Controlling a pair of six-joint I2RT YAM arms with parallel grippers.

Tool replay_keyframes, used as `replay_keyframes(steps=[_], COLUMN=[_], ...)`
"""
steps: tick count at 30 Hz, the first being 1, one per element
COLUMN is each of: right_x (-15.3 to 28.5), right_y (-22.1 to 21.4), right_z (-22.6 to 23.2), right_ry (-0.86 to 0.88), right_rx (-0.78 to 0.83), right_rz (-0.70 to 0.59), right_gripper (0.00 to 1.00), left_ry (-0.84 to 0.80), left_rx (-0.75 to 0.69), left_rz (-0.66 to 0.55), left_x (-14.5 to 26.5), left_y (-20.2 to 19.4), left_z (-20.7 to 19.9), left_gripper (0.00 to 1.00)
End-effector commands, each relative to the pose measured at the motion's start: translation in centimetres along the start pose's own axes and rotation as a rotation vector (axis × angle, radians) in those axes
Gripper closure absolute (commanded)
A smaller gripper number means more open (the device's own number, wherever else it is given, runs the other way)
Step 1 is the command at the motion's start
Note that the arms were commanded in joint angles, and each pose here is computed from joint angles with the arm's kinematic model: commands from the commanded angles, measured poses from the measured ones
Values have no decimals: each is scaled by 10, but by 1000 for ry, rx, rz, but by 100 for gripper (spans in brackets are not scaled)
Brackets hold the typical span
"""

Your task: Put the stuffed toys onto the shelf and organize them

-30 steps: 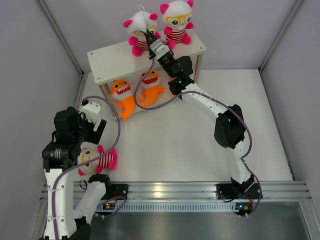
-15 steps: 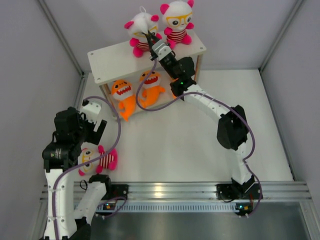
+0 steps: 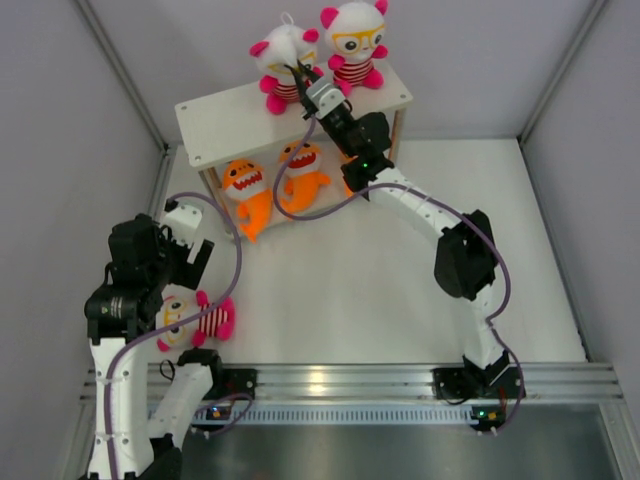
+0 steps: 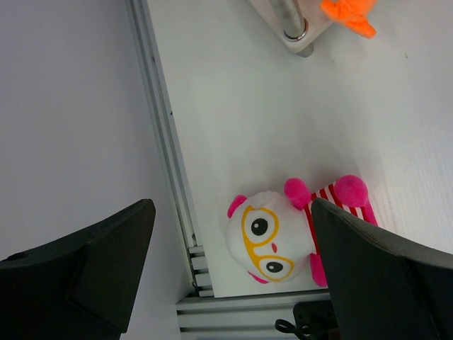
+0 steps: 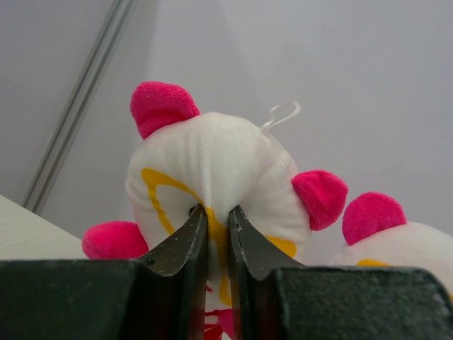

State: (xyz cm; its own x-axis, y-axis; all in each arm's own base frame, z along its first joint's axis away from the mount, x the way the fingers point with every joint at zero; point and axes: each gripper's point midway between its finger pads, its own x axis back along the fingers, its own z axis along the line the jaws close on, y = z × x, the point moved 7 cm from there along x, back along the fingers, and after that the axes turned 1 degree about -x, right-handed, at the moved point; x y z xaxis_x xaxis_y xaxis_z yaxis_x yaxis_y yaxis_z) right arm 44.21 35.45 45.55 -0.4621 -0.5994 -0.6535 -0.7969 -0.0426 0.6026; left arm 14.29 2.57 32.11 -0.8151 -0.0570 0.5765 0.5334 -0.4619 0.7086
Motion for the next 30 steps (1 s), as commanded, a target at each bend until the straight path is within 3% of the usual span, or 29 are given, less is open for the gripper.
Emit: replay_keyframes(steps=[1, 17, 20, 26, 30], right_x=[-7, -11, -11, -12, -12], right_y=[17, 19, 20, 21, 23], right_z=[-20, -25, -25, -27, -27], right_ry=[-29, -45, -44, -49, -48], right_rx=[8, 2, 3, 8, 9], right_rz=[-30, -48, -50, -53, -57], right_gripper=[86, 70, 60, 60, 53], left_ry=[14, 16, 16, 11, 8], left_rx=[-3, -7, -5, -9, -8], left_rz=[-20, -17, -18, -20, -16], left_x=[0, 0, 0, 0, -1], left_y=[2, 1, 0, 0, -1], left_z=[2, 2, 2, 1, 0], left_gripper=[2, 2, 1, 2, 1])
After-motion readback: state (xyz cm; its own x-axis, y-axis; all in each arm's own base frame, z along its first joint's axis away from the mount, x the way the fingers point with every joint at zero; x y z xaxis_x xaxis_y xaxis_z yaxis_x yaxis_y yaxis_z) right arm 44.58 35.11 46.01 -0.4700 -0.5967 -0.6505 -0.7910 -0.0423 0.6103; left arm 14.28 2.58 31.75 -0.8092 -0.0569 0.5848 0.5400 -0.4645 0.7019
